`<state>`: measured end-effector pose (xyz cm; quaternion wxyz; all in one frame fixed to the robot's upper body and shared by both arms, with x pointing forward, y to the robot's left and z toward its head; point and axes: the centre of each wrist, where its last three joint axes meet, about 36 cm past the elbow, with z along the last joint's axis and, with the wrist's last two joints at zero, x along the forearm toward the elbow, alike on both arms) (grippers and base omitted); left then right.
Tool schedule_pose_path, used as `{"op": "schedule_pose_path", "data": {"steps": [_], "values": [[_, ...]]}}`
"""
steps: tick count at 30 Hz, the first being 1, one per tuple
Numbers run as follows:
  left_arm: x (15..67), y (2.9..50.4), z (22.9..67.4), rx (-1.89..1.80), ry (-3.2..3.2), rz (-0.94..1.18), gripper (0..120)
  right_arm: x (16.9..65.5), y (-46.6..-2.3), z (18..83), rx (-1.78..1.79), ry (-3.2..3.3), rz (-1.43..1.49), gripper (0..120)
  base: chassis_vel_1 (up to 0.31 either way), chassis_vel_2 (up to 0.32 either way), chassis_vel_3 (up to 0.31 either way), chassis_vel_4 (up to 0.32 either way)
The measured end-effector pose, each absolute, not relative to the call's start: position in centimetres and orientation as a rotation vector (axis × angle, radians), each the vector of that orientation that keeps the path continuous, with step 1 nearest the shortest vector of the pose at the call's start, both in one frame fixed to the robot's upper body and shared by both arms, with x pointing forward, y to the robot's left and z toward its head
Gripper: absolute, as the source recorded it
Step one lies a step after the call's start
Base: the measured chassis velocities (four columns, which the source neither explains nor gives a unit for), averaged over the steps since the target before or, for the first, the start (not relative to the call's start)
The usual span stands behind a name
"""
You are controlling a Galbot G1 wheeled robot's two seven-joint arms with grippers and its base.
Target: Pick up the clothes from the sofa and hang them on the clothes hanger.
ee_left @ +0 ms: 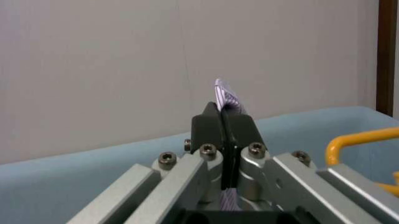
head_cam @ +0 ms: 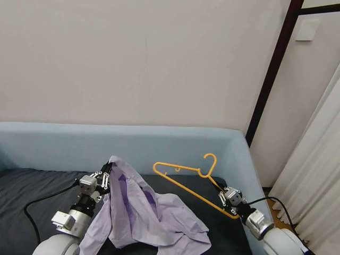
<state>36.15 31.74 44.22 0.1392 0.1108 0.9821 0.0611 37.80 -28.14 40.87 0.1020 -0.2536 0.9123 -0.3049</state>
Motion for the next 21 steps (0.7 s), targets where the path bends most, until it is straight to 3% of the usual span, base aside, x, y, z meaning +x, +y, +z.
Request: {"op": "schedule_pose_path", "data": {"steps": [9,21], "values": [[36.3,31.5,44.3,0.312,2.836,0.151,0,33.1,-25.5,41.0,-0.713,2.517,-1.078,4,0.0,0.0,0.0,0.0],[35.9,30.5,44.5,0.335,2.822,0.126,0,32.6,-23.5,38.5,-0.692,2.508,-1.217,4,0.0,0.0,0.0,0.0]]}}
